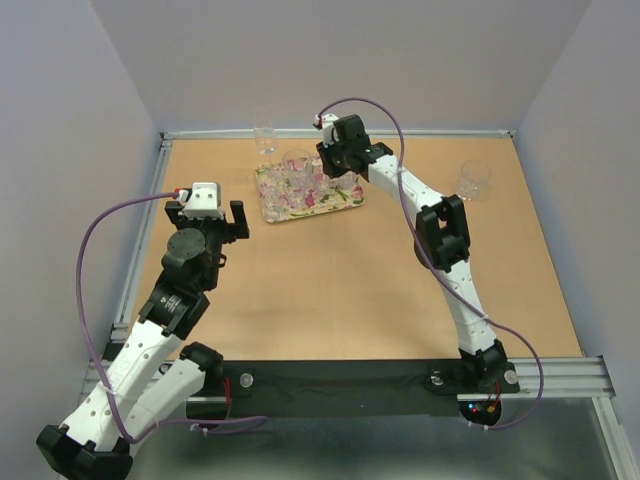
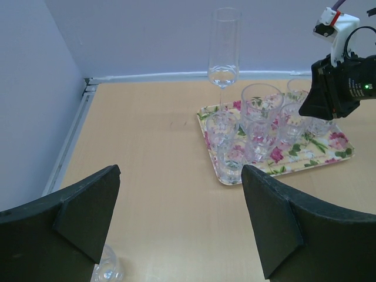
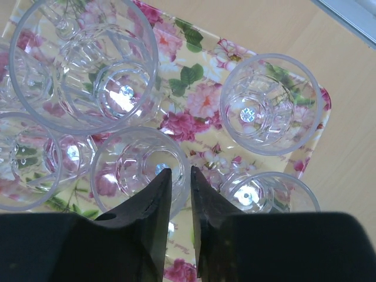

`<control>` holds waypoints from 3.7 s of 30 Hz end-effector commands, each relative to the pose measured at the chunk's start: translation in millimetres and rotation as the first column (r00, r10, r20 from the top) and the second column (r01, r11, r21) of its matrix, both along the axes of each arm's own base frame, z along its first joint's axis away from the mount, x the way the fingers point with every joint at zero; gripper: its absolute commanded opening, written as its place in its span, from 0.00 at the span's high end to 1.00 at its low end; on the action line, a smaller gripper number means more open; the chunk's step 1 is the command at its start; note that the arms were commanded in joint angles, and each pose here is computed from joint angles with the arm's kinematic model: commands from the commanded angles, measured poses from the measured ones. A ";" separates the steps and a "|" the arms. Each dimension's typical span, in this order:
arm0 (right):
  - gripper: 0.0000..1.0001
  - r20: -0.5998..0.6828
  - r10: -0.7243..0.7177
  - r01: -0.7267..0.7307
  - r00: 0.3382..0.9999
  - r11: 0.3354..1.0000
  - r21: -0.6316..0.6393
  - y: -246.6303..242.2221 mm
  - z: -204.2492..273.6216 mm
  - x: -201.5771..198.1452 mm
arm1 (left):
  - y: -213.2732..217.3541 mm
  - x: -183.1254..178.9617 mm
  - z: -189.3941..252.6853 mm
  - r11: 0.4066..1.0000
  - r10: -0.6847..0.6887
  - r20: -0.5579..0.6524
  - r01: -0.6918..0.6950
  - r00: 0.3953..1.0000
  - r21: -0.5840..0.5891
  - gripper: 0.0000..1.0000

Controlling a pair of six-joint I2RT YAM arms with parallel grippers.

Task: Place the glasses into the tray
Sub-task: Place the glass into the tray, then grab a glass with a robot arm

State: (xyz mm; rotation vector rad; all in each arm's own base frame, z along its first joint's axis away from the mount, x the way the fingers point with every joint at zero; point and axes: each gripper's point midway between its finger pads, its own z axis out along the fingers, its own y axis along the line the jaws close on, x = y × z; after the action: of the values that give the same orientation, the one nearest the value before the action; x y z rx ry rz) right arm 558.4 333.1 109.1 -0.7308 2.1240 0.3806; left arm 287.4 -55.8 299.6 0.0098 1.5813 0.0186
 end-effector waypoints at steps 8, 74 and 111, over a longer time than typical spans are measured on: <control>0.65 0.173 0.041 -0.052 0.984 0.997 0.059 18.5 69.4 9.0 | 6.3 -0.8 11.5 1.000 0.026 0.054 -0.025 0.998 -0.016 0.04; 0.14 0.196 0.360 -0.383 0.912 0.919 0.091 -133.2 96.7 -224.1 | -15.3 17.0 -27.3 0.980 0.015 -0.131 -0.041 0.991 -0.196 0.01; 0.14 0.186 0.332 -0.350 0.925 0.934 0.069 -138.5 89.9 -217.8 | 84.3 30.8 -152.4 0.636 0.537 -0.633 -0.761 0.558 -0.131 0.11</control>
State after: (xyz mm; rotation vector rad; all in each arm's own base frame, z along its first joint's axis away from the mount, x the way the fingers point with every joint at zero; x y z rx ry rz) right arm 334.3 194.9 189.9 -1.0520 1.8512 0.6140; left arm 322.5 16.2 148.6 -0.9489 2.0375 0.2524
